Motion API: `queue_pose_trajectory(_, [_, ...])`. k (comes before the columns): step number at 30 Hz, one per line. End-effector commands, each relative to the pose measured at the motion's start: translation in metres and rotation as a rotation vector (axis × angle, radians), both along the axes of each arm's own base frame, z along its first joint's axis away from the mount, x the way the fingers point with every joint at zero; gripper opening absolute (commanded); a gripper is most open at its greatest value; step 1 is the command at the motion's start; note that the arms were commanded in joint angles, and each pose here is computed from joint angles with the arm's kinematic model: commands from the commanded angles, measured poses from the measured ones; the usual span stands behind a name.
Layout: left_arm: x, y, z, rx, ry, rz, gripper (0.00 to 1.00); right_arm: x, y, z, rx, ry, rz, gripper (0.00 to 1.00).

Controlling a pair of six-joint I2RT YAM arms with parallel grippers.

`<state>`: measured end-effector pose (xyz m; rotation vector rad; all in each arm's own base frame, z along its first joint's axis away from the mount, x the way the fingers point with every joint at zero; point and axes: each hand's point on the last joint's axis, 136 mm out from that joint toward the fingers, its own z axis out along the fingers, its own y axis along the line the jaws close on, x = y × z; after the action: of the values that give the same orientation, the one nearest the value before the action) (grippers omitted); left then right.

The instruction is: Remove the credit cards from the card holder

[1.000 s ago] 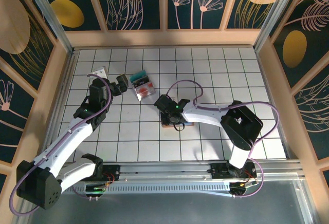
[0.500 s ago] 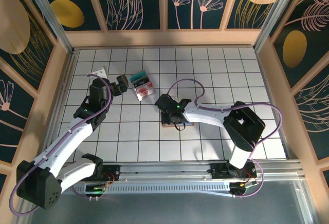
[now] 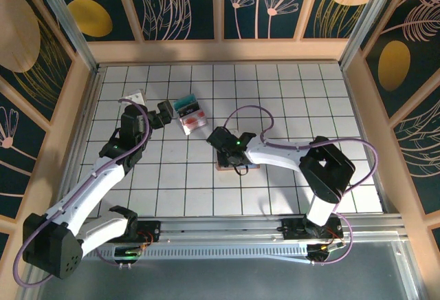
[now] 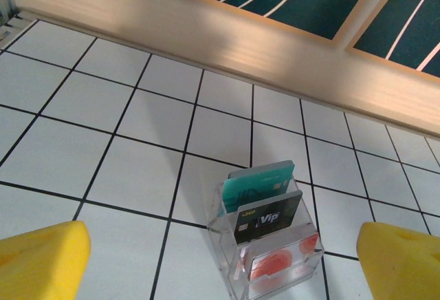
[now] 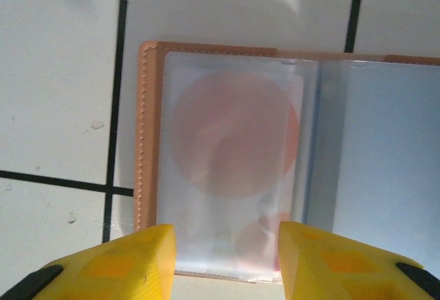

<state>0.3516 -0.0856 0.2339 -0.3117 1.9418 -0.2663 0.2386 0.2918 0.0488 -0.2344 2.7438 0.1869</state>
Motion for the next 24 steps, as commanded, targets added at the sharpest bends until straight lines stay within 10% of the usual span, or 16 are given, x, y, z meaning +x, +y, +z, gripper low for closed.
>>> queue_pose_trajectory(1, [0.002,-0.002,-0.005,-0.022,0.014,-0.002,0.99,0.000,0.016,0.004,0.031,-0.001,0.033,0.45])
queue_pose_trajectory(24, [0.008,-0.010,-0.007,-0.033,0.023,-0.025,0.99,-0.002,-0.009,-0.029,-0.011,0.064,-0.019,0.46])
